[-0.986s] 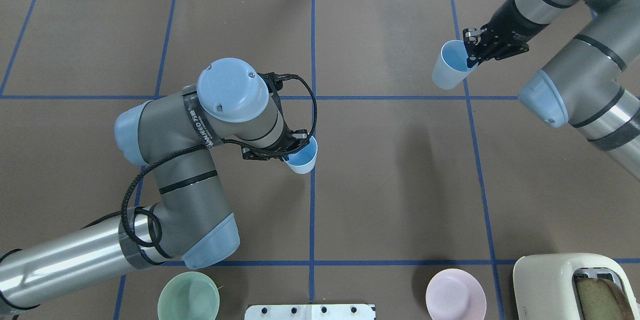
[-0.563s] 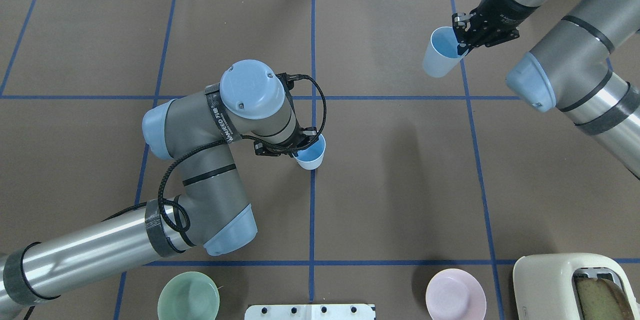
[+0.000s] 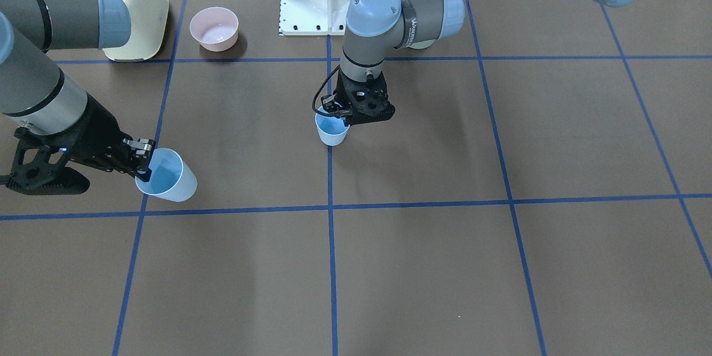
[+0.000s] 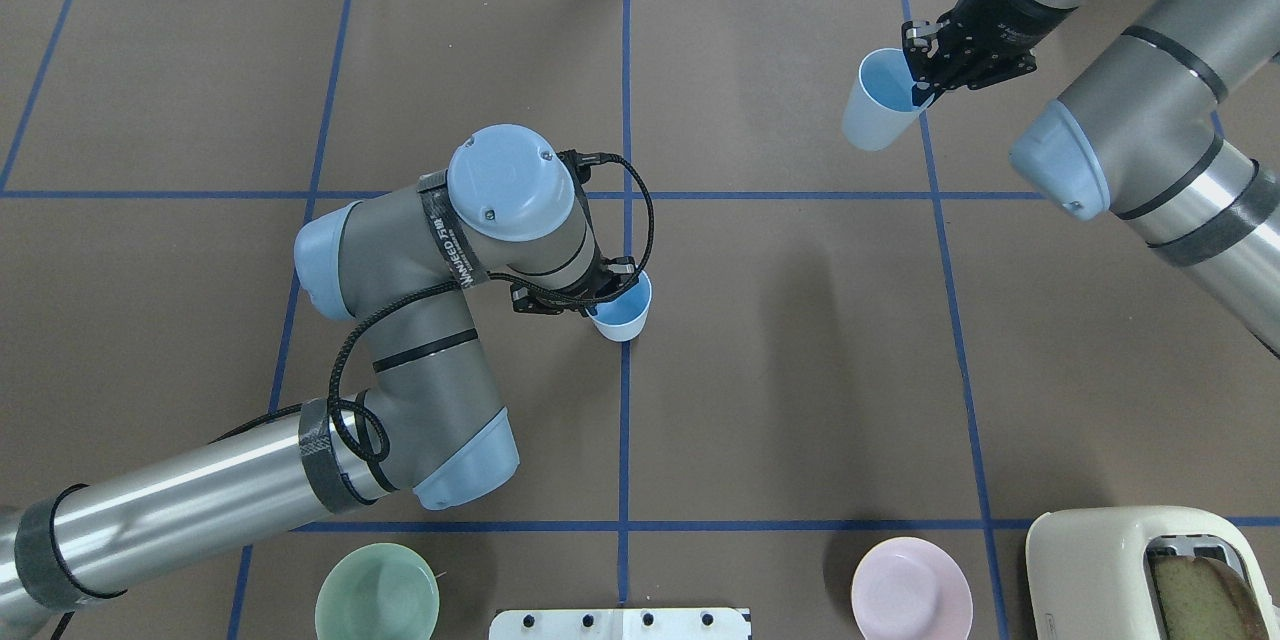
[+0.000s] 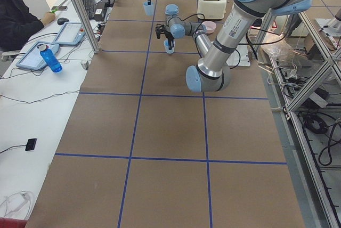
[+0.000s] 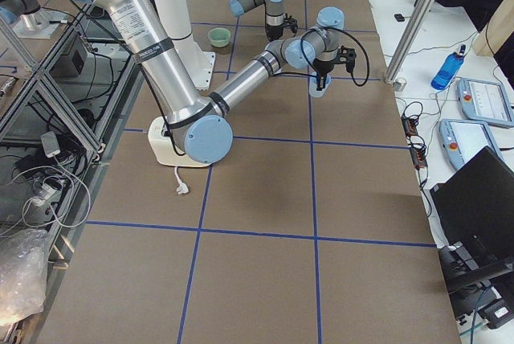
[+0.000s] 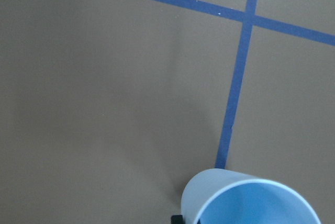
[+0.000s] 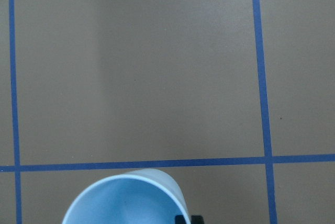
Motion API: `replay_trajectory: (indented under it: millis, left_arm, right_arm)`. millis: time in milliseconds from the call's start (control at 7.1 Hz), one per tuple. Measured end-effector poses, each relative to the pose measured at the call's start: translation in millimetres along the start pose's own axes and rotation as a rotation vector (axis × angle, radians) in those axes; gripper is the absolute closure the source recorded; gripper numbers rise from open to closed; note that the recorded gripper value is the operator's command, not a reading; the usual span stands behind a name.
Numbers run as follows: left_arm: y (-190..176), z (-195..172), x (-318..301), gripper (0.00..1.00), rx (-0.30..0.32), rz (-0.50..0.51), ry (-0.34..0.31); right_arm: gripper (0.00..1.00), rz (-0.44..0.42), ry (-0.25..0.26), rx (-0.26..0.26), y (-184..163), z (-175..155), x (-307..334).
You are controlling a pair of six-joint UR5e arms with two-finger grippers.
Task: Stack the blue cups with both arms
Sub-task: 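Set the left cup at center while the right arm brings its cup over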
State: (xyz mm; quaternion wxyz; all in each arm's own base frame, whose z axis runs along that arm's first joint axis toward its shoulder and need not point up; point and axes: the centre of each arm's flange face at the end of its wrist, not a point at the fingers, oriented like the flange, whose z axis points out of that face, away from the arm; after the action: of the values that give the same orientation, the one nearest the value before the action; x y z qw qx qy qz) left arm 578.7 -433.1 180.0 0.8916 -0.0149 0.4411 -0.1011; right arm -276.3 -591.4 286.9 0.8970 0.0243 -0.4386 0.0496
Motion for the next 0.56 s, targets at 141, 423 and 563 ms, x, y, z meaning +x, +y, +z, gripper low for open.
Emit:
replay_trajectory:
  millis: [141,423,563]
  left_arm:
    - [1.8,2.3,-0.1,1.0,0.003,0.002,-0.003]
    - [6.2,5.1,0.9,0.64,0.011,0.007,-0.006]
    - [7.8,5.5,0.9,0.48,0.011,0.01,-0.004]
  right_arm:
    - [1.0,0.0,0.0,0.0,0.0,-0.1,-0.1]
    - [1.0,-0.001,-0.002,0.001,-0.2,-0.5,-0.2]
    - [1.0,-0.001,-0.002,0.001,-0.3,-0.7,0.0]
